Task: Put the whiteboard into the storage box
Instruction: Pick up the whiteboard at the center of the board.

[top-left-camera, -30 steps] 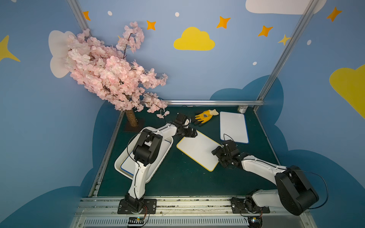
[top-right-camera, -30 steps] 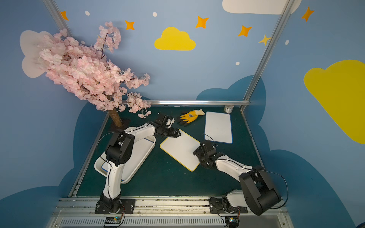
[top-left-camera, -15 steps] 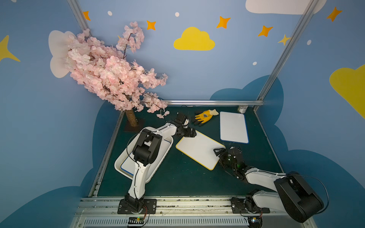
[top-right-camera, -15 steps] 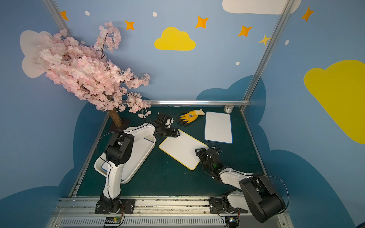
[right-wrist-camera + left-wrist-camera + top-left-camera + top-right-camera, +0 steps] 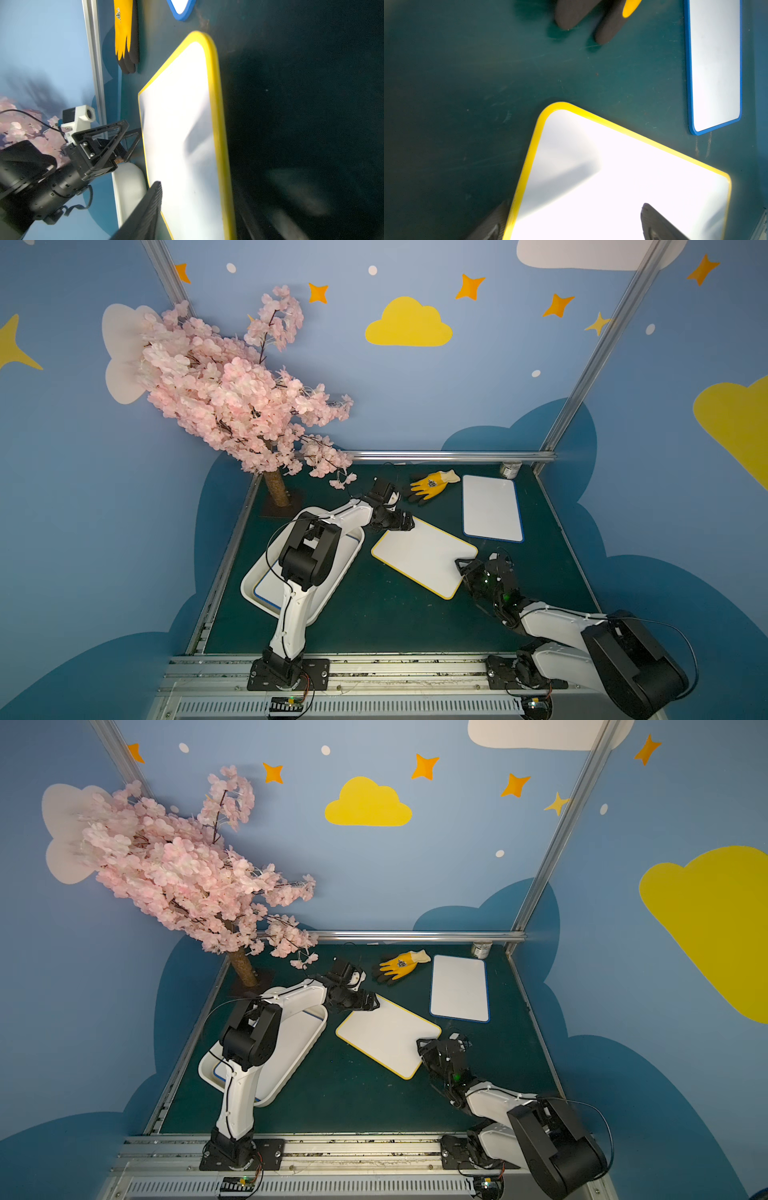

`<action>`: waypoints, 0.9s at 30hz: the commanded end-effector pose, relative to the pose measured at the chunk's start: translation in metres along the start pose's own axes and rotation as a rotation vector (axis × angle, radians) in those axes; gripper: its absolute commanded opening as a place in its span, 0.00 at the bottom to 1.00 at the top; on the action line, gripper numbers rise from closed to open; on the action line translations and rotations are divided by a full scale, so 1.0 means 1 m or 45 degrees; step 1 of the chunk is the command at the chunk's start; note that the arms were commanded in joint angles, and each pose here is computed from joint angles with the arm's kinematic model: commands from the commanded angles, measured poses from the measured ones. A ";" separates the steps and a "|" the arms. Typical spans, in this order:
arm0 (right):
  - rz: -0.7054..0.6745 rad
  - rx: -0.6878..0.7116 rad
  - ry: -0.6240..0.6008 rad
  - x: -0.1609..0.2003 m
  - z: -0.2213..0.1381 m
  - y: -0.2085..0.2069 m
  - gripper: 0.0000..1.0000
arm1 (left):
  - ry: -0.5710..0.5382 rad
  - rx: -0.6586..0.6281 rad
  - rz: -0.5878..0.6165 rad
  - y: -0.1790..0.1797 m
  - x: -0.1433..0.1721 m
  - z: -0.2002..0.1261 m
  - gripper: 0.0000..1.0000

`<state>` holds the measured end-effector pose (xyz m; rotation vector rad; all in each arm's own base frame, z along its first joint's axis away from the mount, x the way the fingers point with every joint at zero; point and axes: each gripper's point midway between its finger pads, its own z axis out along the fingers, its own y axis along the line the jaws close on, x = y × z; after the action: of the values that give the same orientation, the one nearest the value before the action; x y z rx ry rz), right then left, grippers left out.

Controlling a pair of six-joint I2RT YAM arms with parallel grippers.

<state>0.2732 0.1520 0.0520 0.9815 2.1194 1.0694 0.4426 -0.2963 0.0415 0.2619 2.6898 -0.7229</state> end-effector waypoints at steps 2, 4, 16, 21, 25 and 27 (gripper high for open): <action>-0.022 -0.168 -0.062 -0.011 -0.006 0.036 0.47 | 0.239 0.041 -0.101 -0.008 0.057 0.004 1.00; -0.024 -0.183 -0.081 -0.014 -0.008 0.039 0.46 | 0.246 0.041 -0.107 -0.007 0.059 0.004 1.00; -0.064 -0.243 -0.170 -0.029 -0.018 0.060 0.35 | 0.263 0.055 -0.127 -0.011 0.069 0.001 1.00; -0.078 -0.267 -0.209 -0.034 -0.025 0.066 0.29 | 0.264 0.066 -0.126 -0.015 0.070 -0.001 1.00; -0.099 -0.288 -0.244 -0.039 -0.034 0.074 0.24 | 0.261 0.079 -0.131 -0.018 0.068 -0.003 1.00; -0.117 -0.299 -0.259 -0.042 -0.038 0.078 0.20 | 0.257 0.086 -0.134 -0.020 0.066 -0.004 1.00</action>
<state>0.2878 0.1366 0.1162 0.8713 1.8833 1.0915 0.4145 -0.3020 0.0432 0.2319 2.7435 -0.8125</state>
